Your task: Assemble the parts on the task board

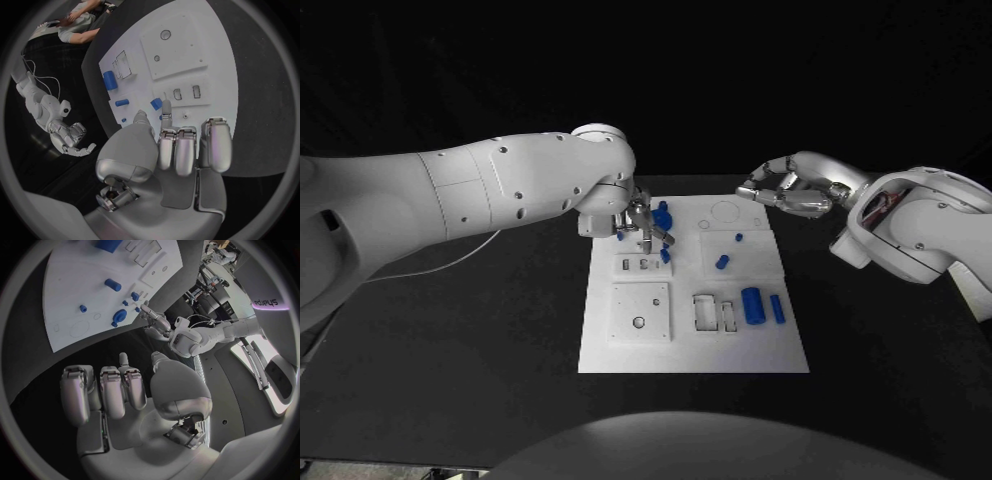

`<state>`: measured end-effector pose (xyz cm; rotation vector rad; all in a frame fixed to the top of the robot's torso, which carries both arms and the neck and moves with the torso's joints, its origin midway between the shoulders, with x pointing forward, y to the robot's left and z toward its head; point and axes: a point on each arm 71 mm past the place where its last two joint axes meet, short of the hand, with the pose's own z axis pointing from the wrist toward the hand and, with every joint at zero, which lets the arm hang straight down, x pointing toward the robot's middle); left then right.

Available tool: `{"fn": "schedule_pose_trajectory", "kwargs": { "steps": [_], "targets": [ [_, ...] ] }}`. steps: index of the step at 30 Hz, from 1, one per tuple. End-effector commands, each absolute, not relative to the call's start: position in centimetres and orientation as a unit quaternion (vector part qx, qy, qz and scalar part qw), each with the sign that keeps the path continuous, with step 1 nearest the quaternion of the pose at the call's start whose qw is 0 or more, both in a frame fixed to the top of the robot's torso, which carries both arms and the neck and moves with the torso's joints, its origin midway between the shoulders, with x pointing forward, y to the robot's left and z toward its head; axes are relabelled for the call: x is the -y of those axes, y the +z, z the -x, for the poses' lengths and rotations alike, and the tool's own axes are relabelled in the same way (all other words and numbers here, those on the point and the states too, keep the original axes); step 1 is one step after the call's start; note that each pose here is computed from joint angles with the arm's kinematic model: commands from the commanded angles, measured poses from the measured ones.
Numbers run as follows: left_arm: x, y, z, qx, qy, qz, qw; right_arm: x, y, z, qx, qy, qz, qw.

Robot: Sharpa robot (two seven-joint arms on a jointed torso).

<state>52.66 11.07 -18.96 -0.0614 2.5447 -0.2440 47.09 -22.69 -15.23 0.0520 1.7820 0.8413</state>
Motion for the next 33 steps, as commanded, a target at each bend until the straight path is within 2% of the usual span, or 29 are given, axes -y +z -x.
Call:
{"fn": "schedule_pose_trajectory", "kwargs": {
  "steps": [1,33],
  "targets": [
    [-12.0,-19.2,-52.7,-0.955,-0.016,0.056,0.292,22.5,-15.4,-47.0,-0.759,0.362,-0.015,0.542],
    [-11.2,-20.9,-53.1,-0.957,-0.022,0.077,0.279,22.6,-15.9,-47.0,-0.765,0.36,-0.018,0.533]
  ]
}}
